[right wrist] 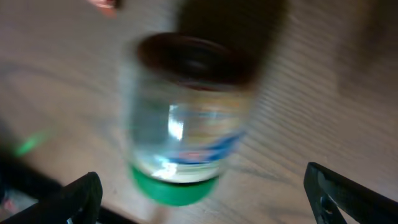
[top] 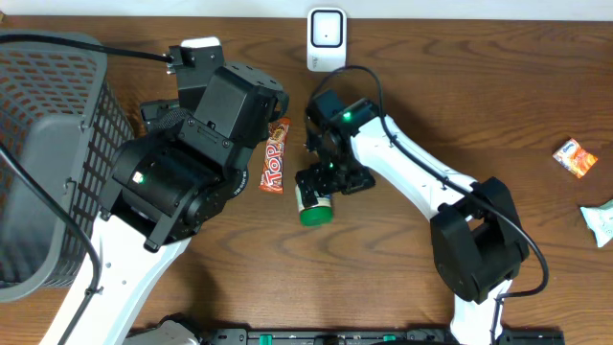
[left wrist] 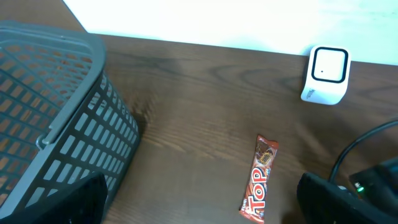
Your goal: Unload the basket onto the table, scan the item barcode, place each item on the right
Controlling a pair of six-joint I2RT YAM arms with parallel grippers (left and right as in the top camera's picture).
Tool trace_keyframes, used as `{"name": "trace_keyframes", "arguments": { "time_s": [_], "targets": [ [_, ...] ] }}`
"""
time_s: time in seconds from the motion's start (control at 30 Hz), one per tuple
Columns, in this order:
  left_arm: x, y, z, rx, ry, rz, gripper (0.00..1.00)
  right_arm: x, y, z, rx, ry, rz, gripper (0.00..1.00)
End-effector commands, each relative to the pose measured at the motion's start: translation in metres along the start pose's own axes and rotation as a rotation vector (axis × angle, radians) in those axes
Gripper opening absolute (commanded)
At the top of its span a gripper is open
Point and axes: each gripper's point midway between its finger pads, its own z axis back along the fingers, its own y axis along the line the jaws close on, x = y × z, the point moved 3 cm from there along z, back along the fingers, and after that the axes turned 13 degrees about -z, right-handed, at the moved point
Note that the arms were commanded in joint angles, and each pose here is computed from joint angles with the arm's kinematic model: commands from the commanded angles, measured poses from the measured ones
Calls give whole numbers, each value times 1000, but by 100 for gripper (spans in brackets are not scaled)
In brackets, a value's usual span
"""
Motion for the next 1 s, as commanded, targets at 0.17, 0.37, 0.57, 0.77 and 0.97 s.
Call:
{"name": "trace_keyframes", "arguments": {
  "time_s": [0.17,0.37,0.57,0.77,0.97],
  "targets": [
    [2,4,1,15,-10,1,98,-9,-6,-35,-57,-16,-250,99],
    [2,4,1,15,-10,1,98,-9,4,-47,-34,-48,-244,99],
    [2,4,1,15,-10,1,98,-4,-1,-47,-61,-85,-275,84],
    [2,4,1,15,-10,1,98,-1,-5,-46,-85,-105,-276,59],
    [2,4,1,15,-10,1,98,0,-6,-46,-95,-114,-287,54]
  ]
}}
